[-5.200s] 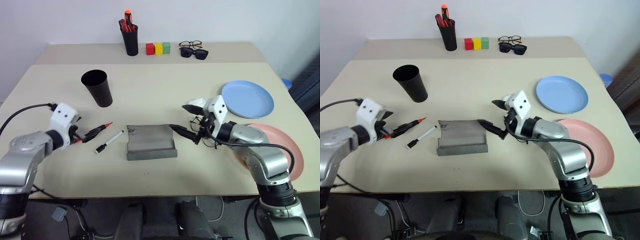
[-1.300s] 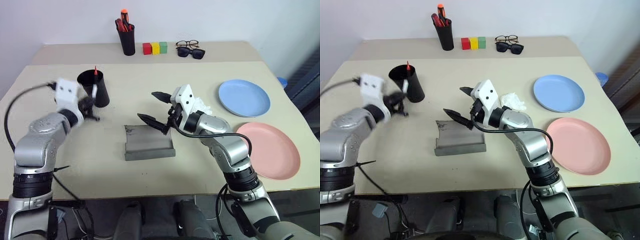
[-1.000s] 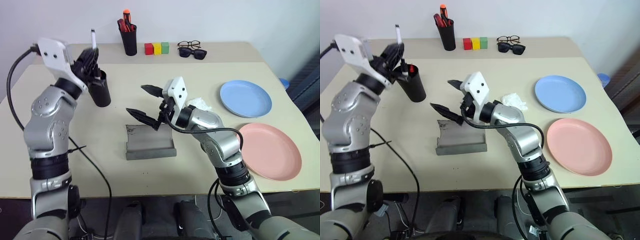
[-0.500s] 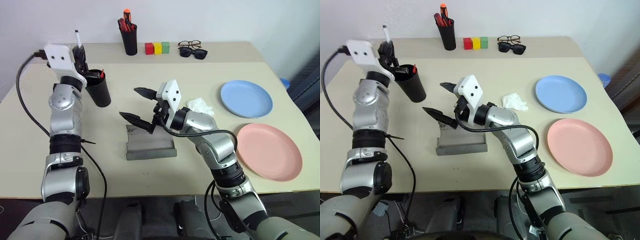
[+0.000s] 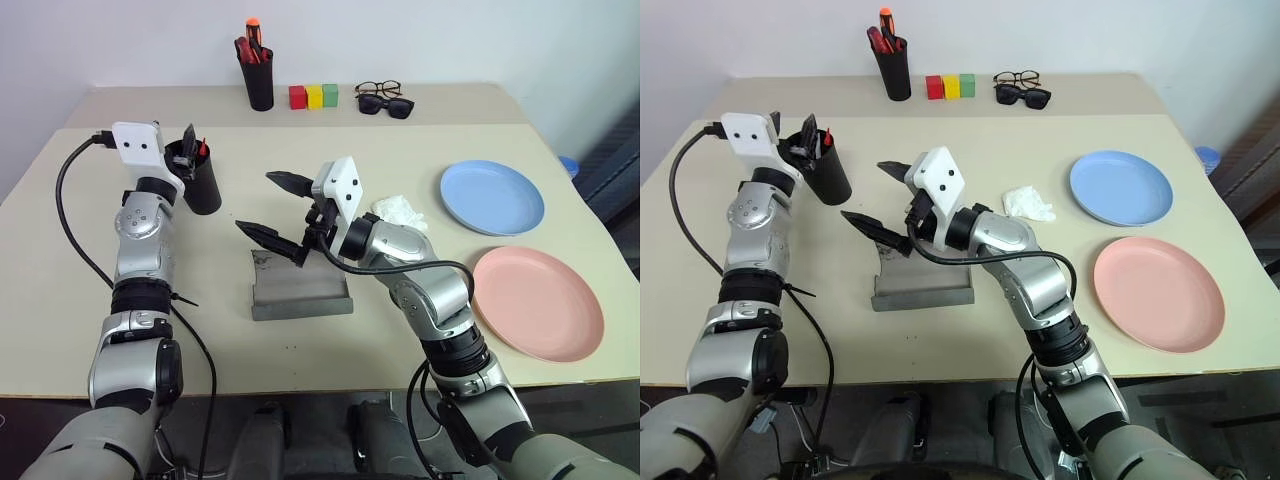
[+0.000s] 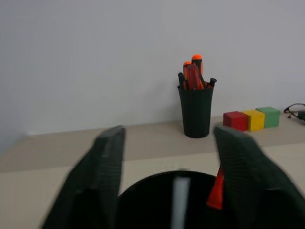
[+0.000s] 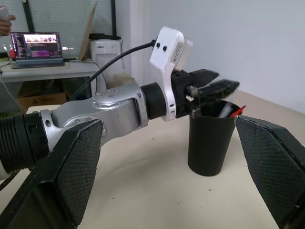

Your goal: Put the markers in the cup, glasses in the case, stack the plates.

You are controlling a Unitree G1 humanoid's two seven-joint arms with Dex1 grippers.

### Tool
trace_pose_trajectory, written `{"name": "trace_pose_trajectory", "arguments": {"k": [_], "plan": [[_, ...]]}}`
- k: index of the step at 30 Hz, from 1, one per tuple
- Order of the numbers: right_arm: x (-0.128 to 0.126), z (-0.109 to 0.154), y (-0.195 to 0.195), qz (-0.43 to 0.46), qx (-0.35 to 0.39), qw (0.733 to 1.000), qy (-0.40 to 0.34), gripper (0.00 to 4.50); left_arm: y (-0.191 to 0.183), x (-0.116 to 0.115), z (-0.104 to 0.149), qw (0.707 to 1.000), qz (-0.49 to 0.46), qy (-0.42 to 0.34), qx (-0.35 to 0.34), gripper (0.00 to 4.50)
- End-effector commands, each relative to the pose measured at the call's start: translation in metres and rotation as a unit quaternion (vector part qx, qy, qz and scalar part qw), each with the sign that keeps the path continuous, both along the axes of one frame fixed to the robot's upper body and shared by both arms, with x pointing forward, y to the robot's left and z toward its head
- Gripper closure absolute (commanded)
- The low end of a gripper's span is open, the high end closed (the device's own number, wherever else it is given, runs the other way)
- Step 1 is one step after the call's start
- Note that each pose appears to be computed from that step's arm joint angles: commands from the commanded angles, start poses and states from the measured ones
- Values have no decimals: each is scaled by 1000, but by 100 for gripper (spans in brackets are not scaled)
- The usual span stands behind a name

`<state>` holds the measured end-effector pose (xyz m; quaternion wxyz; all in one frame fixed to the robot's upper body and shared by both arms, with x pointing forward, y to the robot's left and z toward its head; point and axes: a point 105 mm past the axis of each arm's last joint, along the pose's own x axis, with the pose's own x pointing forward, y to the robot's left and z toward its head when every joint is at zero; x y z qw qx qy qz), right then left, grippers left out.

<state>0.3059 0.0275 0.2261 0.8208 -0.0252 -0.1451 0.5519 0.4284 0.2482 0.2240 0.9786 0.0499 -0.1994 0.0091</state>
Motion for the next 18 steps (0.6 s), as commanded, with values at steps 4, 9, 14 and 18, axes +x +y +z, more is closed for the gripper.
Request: {"name": "trace_pose_trajectory", "arguments": {"k": [4,9,14,18], "plan": [[-7,14,-2,8,9,1000,-27,0,-18,-25,39,993,-102,-61,2,154],[10,0,-40,-38,-31,999,-18,0,-85,-79,0,923,-356,79,126,5],[19,-36,-101,-89,-129,987,12,0,-116,-135,-53,810,-495,229,215,5],[18,-42,-138,-133,-159,978,21,0,-135,-161,-75,738,-558,280,256,5]]}}
